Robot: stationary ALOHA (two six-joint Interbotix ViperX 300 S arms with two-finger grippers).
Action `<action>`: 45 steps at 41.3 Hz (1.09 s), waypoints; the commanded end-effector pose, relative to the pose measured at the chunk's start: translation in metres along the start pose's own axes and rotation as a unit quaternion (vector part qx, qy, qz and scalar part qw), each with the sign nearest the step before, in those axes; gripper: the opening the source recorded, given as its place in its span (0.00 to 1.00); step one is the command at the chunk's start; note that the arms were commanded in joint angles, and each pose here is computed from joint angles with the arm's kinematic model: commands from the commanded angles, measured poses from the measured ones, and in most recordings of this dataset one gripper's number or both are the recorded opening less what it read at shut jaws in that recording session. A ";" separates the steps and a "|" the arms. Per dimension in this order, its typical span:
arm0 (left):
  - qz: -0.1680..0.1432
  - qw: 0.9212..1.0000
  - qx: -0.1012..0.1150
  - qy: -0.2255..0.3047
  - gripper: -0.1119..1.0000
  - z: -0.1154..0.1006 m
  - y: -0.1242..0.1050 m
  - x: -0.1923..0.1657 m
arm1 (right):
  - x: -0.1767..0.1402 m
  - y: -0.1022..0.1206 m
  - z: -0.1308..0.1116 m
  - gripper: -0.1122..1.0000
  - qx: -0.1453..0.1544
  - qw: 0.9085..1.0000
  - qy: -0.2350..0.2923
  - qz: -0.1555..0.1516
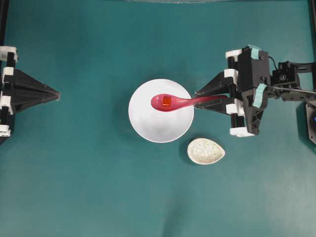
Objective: Grip the spoon and scoop the red block from the bowl with right arm.
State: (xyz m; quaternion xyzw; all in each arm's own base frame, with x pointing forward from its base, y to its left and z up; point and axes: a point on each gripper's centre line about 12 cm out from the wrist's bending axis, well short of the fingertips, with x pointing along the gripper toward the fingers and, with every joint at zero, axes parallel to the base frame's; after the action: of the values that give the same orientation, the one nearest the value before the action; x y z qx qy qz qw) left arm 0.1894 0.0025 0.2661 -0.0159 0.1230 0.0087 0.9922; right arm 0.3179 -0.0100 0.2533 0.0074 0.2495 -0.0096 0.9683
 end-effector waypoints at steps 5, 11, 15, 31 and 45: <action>0.000 1.000 -0.002 -0.013 0.10 0.010 0.000 0.000 | -0.005 0.001 0.017 0.33 -0.003 1.000 -0.028 0.000; 0.000 1.000 -0.002 -0.013 0.10 0.010 0.000 -0.001 | -0.005 0.001 0.016 0.33 -0.006 1.000 -0.027 0.000; 0.000 1.000 -0.002 -0.018 0.10 0.012 0.000 -0.001 | -0.005 0.001 0.017 0.33 -0.006 1.000 -0.029 0.000; 0.000 1.000 -0.002 -0.021 0.10 0.012 0.000 -0.001 | -0.005 0.000 0.018 0.33 -0.013 0.999 -0.036 -0.002; 0.000 1.000 -0.001 -0.017 0.10 0.010 0.000 0.000 | -0.005 0.000 0.016 0.33 -0.013 0.999 -0.031 -0.002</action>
State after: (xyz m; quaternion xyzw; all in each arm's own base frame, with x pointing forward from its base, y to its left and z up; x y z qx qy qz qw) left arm 0.1892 0.0025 0.2690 -0.0167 0.1139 0.0086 0.9933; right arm 0.3197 -0.0106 0.2560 -0.0045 0.2395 -0.0093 0.9708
